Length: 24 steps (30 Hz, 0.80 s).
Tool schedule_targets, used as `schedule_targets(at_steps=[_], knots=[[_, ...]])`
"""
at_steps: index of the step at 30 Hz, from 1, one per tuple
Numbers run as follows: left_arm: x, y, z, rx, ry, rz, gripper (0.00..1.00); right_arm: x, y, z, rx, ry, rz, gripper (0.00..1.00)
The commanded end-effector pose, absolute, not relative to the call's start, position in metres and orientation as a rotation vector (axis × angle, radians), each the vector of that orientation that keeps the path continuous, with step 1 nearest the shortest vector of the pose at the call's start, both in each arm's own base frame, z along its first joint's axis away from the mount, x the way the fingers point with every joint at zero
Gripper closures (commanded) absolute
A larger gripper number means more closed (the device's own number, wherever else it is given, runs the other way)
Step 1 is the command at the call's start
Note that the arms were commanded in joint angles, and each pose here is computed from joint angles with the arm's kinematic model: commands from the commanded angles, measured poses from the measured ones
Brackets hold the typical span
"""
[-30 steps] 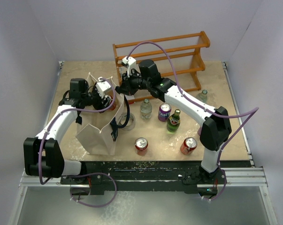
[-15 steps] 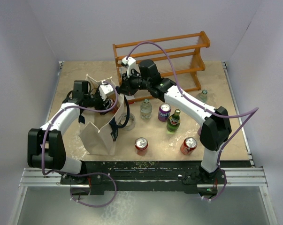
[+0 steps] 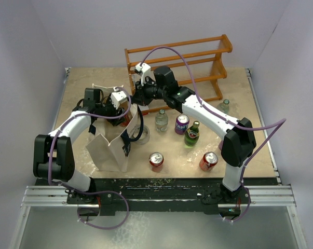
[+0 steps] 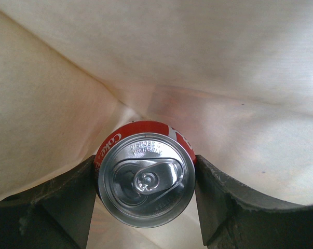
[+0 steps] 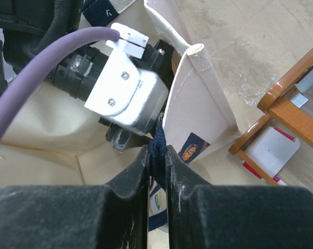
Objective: Place the beverage into the canvas bag
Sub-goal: Place the drink in the canvas bag.
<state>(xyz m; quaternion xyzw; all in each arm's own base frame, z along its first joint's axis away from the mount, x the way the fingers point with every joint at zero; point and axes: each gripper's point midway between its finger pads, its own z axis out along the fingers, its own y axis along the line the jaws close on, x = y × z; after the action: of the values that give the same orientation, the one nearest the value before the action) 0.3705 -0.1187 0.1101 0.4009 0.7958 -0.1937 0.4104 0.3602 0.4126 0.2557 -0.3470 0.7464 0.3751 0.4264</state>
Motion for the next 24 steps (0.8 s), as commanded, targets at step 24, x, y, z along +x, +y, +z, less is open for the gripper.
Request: schedule_targets(at_steps=[24], knots=[[0.385, -0.137, 0.096, 0.887, 2.059, -0.595, 0.64, 0.368, 0.400, 0.259, -0.863, 1.828, 0.871, 1.00]])
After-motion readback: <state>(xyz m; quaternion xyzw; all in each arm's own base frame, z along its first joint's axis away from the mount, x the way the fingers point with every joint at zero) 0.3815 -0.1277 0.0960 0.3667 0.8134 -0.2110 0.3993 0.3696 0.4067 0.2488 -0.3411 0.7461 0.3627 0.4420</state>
